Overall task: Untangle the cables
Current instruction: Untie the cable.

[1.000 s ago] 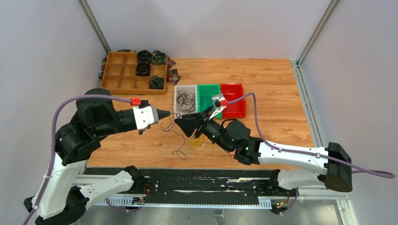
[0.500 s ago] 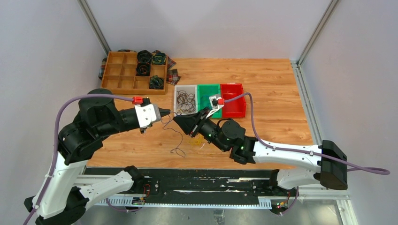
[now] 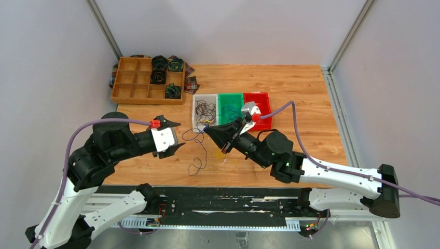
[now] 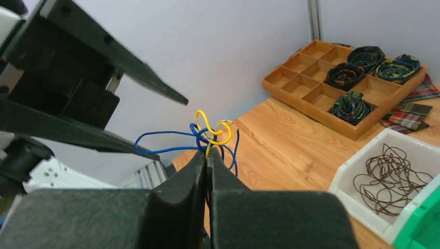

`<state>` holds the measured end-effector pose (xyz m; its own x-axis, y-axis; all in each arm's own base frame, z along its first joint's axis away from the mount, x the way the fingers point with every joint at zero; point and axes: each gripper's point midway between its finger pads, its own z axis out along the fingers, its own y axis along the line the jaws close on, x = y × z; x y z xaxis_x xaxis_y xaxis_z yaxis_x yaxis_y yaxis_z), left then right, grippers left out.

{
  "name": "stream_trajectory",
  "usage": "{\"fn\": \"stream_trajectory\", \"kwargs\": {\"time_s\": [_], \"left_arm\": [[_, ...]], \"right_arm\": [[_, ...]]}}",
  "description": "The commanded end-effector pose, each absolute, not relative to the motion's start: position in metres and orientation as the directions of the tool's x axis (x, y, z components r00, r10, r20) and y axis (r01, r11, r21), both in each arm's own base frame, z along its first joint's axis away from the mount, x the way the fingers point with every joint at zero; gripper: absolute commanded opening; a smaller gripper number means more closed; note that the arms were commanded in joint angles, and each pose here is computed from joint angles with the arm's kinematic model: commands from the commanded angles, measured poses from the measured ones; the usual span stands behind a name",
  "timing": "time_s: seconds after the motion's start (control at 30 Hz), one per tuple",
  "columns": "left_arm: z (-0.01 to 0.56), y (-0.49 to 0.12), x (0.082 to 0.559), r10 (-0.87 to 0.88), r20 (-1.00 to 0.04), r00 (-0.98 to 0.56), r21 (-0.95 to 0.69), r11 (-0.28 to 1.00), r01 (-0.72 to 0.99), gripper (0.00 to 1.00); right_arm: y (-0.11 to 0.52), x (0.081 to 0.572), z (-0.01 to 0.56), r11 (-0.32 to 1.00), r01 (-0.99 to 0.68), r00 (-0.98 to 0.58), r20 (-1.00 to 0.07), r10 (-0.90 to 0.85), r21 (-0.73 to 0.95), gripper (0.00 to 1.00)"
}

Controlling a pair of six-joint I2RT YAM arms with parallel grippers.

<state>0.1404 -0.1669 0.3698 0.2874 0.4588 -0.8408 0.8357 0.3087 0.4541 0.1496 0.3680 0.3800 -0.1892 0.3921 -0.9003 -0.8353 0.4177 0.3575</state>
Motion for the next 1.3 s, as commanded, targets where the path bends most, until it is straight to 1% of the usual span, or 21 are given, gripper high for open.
{"fn": "stream_trajectory", "kwargs": {"time_s": [0.0, 0.03, 0.1, 0.3, 0.43, 0.57, 0.6, 0.67, 0.73, 0.77, 0.83, 0.97, 1.03, 1.13, 1.27], "left_arm": [[0.369, -0.175, 0.13, 0.432, -0.86, 0.271, 0.407, 0.261, 0.875, 0.66], [0.375, -0.181, 0.123, 0.404, -0.874, 0.268, 0.383, 0.234, 0.894, 0.68], [0.389, -0.188, 0.114, 0.364, -0.892, 0.266, 0.352, 0.193, 0.916, 0.66], [0.402, -0.199, 0.09, 0.376, -0.877, 0.301, 0.316, -0.022, 0.948, 0.51], [0.401, -0.197, 0.084, 0.4, -0.862, 0.312, 0.306, -0.08, 0.949, 0.48], [0.397, -0.199, 0.084, 0.405, -0.866, 0.294, 0.284, -0.085, 0.955, 0.5], [0.394, -0.2, 0.088, 0.418, -0.859, 0.297, 0.289, -0.082, 0.954, 0.48], [0.388, -0.2, 0.101, 0.458, -0.837, 0.301, 0.308, -0.061, 0.949, 0.37], [0.381, -0.2, 0.116, 0.506, -0.815, 0.283, 0.312, -0.029, 0.95, 0.21], [0.379, -0.2, 0.119, 0.517, -0.809, 0.279, 0.313, -0.024, 0.949, 0.16], [0.374, -0.201, 0.119, 0.523, -0.802, 0.288, 0.315, -0.039, 0.948, 0.11], [0.363, -0.201, 0.121, 0.544, -0.784, 0.301, 0.32, -0.062, 0.945, 0.1], [0.359, -0.2, 0.121, 0.549, -0.782, 0.296, 0.312, -0.066, 0.948, 0.11], [0.354, -0.198, 0.117, 0.555, -0.781, 0.286, 0.301, -0.067, 0.951, 0.17], [0.352, -0.194, 0.112, 0.548, -0.775, 0.314, 0.324, -0.082, 0.943, 0.27]], "right_arm": [[0.374, 0.132, 0.368, 0.384, -0.899, -0.132, -0.966, 0.223, 0.211, 0.01], [0.376, 0.128, 0.363, 0.371, -0.907, -0.136, -0.973, 0.187, 0.198, 0.01], [0.381, 0.122, 0.358, 0.339, -0.924, -0.138, -0.982, 0.132, 0.175, 0.01], [0.386, 0.113, 0.353, 0.295, -0.949, -0.111, -0.994, 0.007, 0.108, 0.01], [0.382, 0.113, 0.352, 0.295, -0.953, -0.09, -0.995, -0.049, 0.072, 0.01], [0.38, 0.114, 0.352, 0.297, -0.954, -0.079, -0.993, -0.084, 0.051, 0.0], [0.38, 0.114, 0.352, 0.296, -0.954, -0.08, -0.993, -0.09, 0.05, 0.01], [0.38, 0.113, 0.352, 0.292, -0.955, -0.083, -0.992, -0.099, 0.051, 0.01], [0.383, 0.112, 0.351, 0.288, -0.956, -0.095, -0.989, -0.115, 0.058, 0.01], [0.384, 0.111, 0.35, 0.282, -0.957, -0.1, -0.987, -0.122, 0.062, 0.01], [0.388, 0.109, 0.351, 0.271, -0.96, -0.112, -0.986, -0.127, 0.075, 0.01], [0.395, 0.107, 0.35, 0.252, -0.964, -0.129, -0.981, -0.142, 0.09, 0.01], [0.396, 0.107, 0.35, 0.255, -0.963, -0.132, -0.981, -0.145, 0.092, 0.01], [0.396, 0.11, 0.349, 0.265, -0.96, -0.132, -0.98, -0.152, 0.088, 0.01], [0.395, 0.112, 0.35, 0.275, -0.958, -0.125, -0.98, -0.153, 0.08, 0.01]]}}
